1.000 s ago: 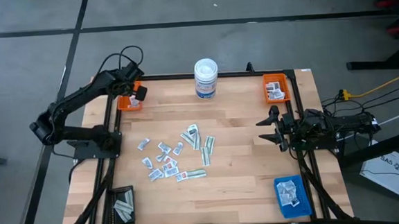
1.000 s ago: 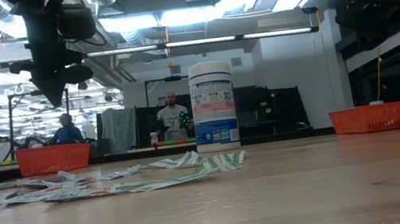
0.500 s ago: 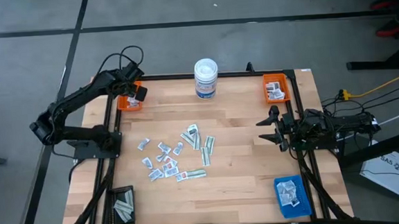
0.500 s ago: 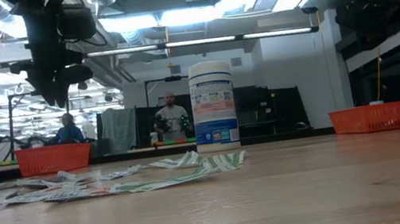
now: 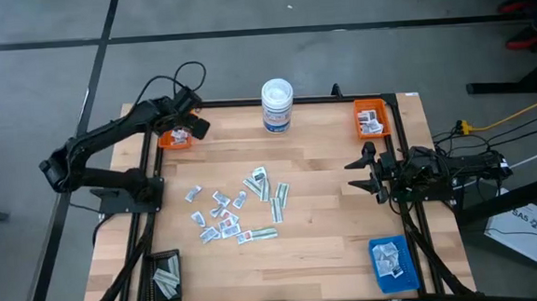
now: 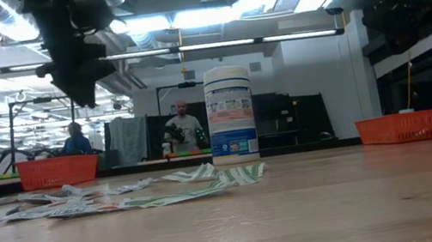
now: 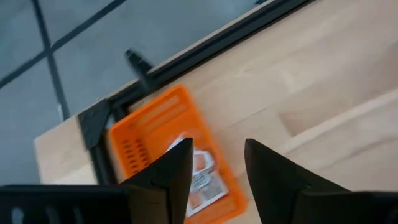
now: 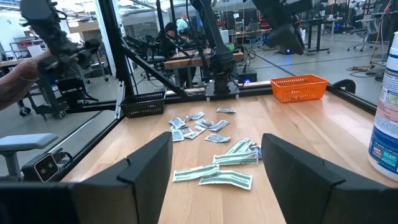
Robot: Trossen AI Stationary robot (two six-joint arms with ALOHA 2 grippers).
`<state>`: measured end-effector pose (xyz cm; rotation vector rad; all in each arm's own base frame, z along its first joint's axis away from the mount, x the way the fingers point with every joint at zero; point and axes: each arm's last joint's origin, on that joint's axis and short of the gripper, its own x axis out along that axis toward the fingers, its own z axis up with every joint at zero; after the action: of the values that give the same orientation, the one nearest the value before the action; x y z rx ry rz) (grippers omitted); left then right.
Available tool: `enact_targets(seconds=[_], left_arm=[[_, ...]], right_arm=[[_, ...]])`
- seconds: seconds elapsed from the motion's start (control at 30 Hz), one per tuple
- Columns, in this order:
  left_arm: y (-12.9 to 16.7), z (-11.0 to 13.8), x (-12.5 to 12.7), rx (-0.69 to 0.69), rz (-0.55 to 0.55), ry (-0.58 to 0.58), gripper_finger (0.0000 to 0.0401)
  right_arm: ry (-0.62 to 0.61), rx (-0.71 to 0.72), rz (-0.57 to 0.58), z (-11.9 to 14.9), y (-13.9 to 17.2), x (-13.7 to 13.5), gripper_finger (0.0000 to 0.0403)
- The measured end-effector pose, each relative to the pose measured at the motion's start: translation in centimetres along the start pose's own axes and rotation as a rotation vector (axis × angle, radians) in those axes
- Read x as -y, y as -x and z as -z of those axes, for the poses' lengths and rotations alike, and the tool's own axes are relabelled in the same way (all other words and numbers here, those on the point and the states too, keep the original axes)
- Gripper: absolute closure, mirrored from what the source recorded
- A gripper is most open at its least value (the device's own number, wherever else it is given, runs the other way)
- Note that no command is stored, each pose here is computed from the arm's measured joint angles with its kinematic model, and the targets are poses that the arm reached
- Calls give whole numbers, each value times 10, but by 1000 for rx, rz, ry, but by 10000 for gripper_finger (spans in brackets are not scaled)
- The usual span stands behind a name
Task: Pick & Place First Aid Supplies
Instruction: Put the green bandage pack into the black bin
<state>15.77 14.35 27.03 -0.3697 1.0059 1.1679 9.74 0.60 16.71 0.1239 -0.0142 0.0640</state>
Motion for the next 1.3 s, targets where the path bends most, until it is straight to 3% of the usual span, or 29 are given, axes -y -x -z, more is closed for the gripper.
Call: enact_targets(seconds=[0.7, 1.3], left_arm=[[58, 23, 91, 300, 370, -235, 287], [97, 63, 124, 360, 563, -419, 287]], right_arm=[[0, 0, 0, 0, 0, 0, 158], [0, 0, 0, 0, 0, 0, 158]])
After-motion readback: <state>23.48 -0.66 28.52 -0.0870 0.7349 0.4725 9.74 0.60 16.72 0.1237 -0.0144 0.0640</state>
